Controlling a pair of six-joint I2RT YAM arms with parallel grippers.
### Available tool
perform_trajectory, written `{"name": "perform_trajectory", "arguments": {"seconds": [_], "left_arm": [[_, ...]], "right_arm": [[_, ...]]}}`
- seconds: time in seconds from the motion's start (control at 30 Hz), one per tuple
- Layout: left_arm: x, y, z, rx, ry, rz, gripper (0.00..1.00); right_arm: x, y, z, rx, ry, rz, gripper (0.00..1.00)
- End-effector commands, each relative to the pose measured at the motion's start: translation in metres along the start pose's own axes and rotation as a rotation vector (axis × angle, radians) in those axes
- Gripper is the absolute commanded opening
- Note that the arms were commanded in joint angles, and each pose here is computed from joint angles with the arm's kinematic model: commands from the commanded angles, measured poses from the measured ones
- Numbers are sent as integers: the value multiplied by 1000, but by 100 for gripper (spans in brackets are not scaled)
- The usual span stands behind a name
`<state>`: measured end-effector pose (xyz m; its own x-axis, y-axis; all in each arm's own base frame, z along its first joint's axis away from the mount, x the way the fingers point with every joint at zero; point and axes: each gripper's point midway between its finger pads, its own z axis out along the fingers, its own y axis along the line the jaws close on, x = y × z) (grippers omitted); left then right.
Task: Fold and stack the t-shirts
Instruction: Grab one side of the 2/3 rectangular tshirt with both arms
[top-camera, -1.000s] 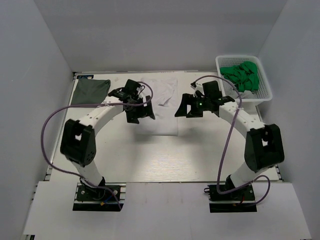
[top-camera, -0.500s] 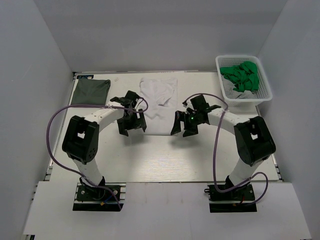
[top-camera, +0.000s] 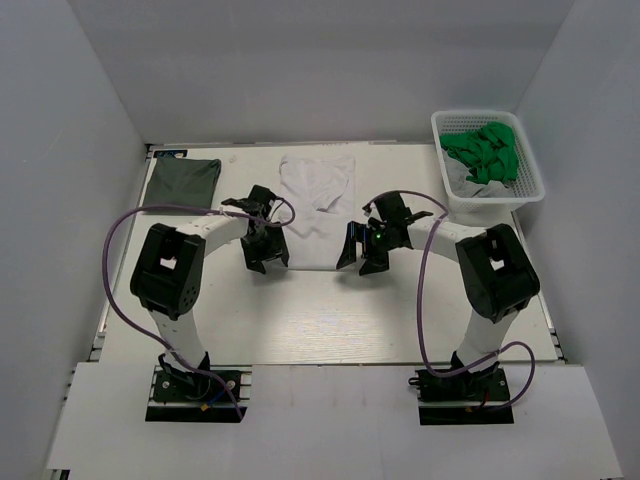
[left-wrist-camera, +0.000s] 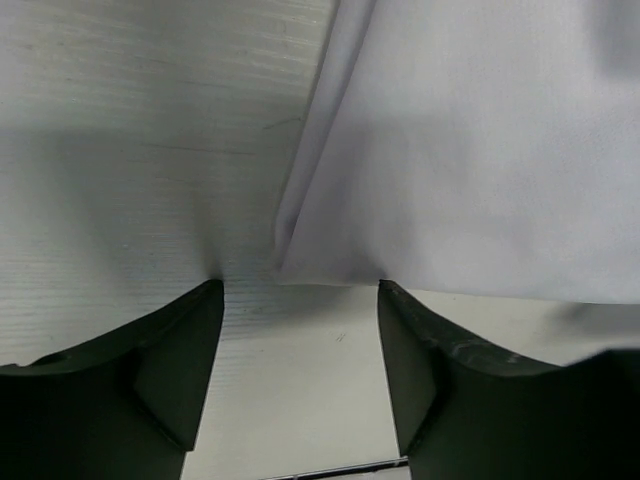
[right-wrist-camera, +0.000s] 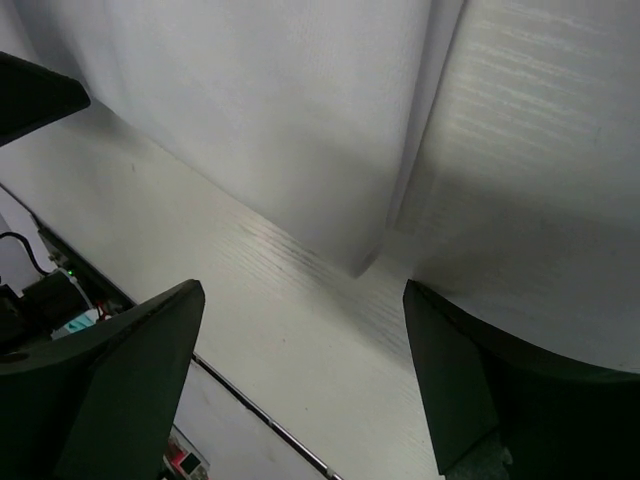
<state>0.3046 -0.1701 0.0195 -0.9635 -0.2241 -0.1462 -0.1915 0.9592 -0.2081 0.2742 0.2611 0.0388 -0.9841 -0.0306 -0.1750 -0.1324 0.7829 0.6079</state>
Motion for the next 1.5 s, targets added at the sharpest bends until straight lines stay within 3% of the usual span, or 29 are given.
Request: {"name": "perform_trajectory", "arguments": {"seconds": [0.0,0.03,0.07,0.27,0.47,0.5,0.6,0.7,0.73,1.47], "left_arm": [[9,0,10,39,23,3,71],[9,0,10,39,23,3,67],[9,0,10,39,23,3,65],[14,3,22,34,47,1,55],[8,4,28,31,47,1,54],[8,4,28,31,47,1,54],[9,11,31,8,59,-12,54],[8,17,31,-9,57,-22,54],[6,16,28,-4,50,-21,54],[-12,10,29,65,18,-31,55]], "right_arm": [[-5,-11,14,41,-7,13,83],[-5,-12,17,35,-3,19,79],[-7,-11,18,30,-10,24,63],[-8,-23,26,72,-14,58,47],[-7,-31,33,93,-2,87,39],[-8,-32,33,94,-5,88,33],[-6,-37,34,120,-3,97,28],[-5,-43,32,146,-4,105,12],[-6,-46,32,157,-9,112,0],[1,-45,21,154,7,84,0]]}}
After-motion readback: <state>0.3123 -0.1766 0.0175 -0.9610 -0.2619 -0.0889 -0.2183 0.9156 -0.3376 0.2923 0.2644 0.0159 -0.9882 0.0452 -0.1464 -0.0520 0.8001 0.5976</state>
